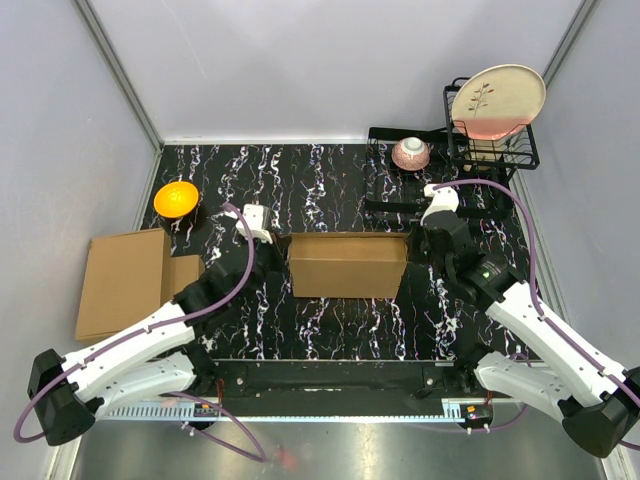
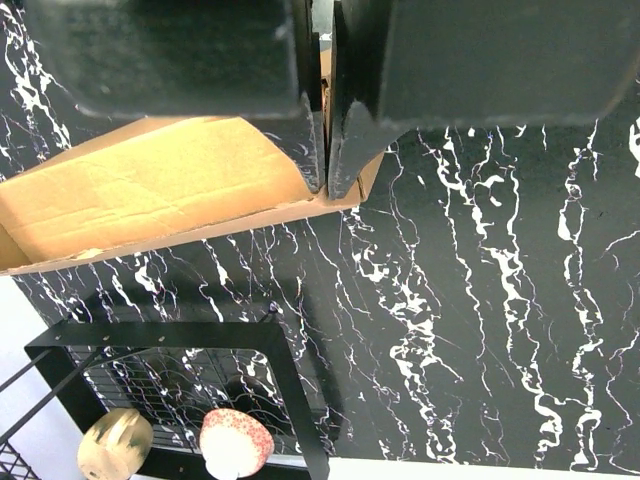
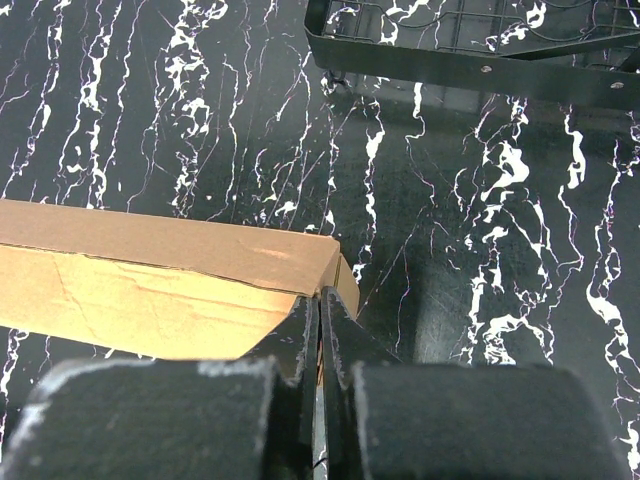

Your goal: Fold the paper box

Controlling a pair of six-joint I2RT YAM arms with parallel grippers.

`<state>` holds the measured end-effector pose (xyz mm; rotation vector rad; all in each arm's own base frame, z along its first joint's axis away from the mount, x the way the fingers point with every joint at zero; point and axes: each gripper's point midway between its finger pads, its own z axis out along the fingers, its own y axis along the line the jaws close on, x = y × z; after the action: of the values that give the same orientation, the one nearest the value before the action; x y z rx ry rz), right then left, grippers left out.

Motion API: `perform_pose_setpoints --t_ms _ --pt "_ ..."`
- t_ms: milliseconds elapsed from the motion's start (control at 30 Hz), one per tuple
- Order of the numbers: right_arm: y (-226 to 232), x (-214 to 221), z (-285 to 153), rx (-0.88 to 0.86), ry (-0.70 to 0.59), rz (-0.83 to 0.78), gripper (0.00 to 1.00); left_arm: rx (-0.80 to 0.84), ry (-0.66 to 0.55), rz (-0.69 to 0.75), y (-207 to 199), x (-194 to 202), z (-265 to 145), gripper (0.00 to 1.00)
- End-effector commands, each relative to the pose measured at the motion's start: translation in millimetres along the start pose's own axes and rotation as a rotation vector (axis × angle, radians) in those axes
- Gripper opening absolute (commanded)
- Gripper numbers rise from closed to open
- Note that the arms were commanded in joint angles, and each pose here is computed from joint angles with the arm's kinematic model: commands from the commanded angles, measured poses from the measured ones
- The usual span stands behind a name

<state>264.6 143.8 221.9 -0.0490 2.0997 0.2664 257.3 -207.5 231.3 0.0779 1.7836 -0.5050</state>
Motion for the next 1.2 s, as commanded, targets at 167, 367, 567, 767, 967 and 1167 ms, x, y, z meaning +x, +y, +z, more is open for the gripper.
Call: perform_pose_setpoints --t_ms 167,367,567,767,967,1167 --pt "-3 20 3 0.002 0.039 0.027 0.0 0.065 -0.04 -0.041 -8 0 2 0.0" --pt "-7 39 4 0.007 0.072 0.049 0.0 0.069 -0.017 -0.075 -4 17 -1 0.0" --pt "-8 54 6 0.008 0.103 0.071 0.0 0.078 -0.001 -0.121 1 36 -5 0.0" --pt "-11 61 6 0.012 0.114 0.078 0.0 0.086 0.018 -0.151 3 55 -9 0.0" --pt "-12 66 7 0.016 0.125 0.083 0.0 0.077 0.056 -0.139 2 74 -9 0.0" --pt "-15 79 6 0.02 0.152 0.1 0.0 0.028 0.076 -0.106 14 92 -10 0.0"
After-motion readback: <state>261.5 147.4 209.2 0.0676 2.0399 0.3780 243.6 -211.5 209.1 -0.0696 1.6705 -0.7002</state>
